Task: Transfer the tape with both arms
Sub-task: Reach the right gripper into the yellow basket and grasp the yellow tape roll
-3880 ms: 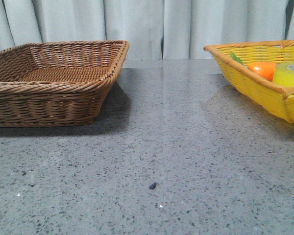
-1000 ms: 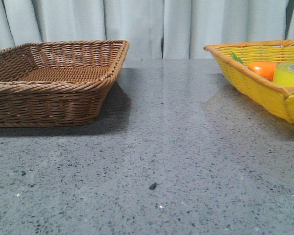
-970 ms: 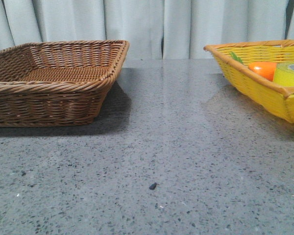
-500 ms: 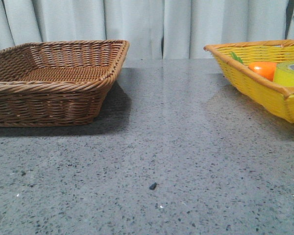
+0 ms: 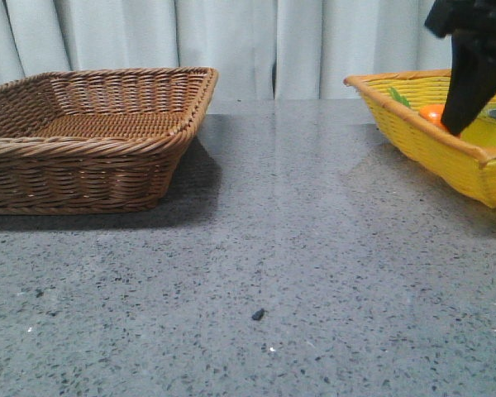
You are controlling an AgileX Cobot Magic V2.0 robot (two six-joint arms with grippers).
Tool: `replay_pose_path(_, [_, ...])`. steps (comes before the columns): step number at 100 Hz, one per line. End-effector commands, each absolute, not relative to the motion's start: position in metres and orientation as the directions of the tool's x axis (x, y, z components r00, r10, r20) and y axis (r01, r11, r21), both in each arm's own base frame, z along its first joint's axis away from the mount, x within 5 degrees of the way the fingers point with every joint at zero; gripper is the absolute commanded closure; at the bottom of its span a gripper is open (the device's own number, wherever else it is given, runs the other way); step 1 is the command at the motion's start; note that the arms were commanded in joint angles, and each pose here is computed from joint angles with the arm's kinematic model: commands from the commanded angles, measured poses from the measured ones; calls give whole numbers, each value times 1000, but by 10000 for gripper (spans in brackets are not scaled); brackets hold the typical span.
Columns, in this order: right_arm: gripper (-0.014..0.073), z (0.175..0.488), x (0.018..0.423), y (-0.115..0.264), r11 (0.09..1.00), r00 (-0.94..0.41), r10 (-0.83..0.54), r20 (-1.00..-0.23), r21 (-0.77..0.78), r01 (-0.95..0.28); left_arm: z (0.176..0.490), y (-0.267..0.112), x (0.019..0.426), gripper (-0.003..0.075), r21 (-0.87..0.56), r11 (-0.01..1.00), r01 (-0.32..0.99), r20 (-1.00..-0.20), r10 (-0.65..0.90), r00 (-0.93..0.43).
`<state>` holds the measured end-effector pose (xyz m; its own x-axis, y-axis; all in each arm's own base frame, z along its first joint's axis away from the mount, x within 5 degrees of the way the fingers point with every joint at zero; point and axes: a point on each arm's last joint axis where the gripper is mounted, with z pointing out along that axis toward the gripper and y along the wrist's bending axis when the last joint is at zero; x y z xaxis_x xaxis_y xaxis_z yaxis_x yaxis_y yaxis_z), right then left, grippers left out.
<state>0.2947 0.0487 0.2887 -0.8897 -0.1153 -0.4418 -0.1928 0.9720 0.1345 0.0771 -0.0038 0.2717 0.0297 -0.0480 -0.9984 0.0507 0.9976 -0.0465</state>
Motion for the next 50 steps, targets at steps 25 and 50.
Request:
replay_pose_path(25, [409,293,304,51,971,-873,-113,-475,135,-199,290,-3,78,741,-50,997,50,-990,-56,128])
replay_pose_path(50, [603,295,304,51,970,-876,-116,-469,136,-201,290,-3,78,741,-56,997,51,-990,-62,128])
